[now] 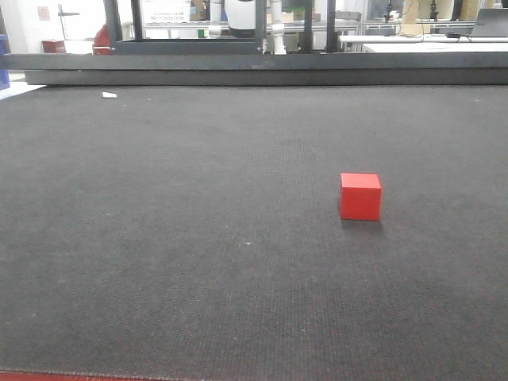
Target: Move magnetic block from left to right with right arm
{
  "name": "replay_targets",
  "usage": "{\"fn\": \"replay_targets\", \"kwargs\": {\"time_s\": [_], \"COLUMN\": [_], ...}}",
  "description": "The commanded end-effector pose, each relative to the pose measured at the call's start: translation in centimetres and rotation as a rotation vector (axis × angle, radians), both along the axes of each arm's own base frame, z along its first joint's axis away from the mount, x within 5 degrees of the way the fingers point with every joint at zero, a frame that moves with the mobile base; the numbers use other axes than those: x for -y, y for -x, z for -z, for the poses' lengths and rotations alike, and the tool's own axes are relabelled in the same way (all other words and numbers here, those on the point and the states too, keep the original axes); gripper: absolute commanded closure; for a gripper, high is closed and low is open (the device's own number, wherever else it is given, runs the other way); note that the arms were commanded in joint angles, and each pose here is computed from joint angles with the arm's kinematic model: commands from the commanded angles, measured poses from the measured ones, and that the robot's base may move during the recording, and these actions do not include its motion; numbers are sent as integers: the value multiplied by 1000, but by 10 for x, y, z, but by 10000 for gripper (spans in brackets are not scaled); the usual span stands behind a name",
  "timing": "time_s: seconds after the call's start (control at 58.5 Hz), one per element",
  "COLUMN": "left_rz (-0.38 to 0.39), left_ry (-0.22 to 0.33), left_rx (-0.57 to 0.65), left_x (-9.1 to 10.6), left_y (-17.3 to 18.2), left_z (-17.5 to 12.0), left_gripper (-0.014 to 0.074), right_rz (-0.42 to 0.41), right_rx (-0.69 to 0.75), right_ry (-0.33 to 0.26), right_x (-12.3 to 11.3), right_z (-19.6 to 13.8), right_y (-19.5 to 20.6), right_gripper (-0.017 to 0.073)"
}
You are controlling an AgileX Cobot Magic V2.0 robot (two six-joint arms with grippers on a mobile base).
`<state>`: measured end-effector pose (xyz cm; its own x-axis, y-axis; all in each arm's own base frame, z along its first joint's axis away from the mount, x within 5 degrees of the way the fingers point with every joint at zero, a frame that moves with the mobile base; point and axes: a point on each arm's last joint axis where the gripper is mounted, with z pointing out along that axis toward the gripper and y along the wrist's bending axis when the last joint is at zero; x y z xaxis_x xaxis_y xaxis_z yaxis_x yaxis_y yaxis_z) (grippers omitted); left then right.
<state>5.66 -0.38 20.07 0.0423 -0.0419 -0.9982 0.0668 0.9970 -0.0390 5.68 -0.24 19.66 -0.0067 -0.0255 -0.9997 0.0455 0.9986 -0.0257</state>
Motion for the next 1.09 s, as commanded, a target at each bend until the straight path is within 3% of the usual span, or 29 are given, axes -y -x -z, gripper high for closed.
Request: {"fn": "replay_targets", "kwargs": {"time_s": [0.0, 0.205, 0.342, 0.461, 0.615, 0.683, 0.769, 0.871, 1.076], "left_rz": [-6, -6, -6, -6, -6, -6, -6, -6, -6], "left_ry": [16, 16, 16, 16, 16, 16, 16, 16, 16], "left_rx": [81, 81, 81, 81, 81, 81, 81, 81, 81], "left_x": [-1, -1, -1, -1, -1, -1, -1, -1, -1], "left_y": [1, 1, 1, 1, 1, 1, 1, 1, 1], "left_z": [-5, -5, -5, -5, -5, -5, -5, -5, -5], "left_gripper": [720, 720, 720, 720, 720, 720, 720, 720, 720], "right_rz": [14, 17, -3, -11, -14, -26, -62, -138, -269], "right_rx": [142, 267, 173, 100, -8, -74, -164, -303, -526], "right_ry": [19, 10, 3, -9, -17, -20, -25, -95, -199], "right_x": [1, 1, -1, -1, 0, 0, -4, -16, -63], "right_z": [-12, -47, -89, -117, -141, -152, -165, -176, -185], "right_y": [2, 10, 14, 3, -28, -43, -65, -96, -148], "right_gripper": [493, 493, 466, 318, 36, -26, -33, -33, -33]}}
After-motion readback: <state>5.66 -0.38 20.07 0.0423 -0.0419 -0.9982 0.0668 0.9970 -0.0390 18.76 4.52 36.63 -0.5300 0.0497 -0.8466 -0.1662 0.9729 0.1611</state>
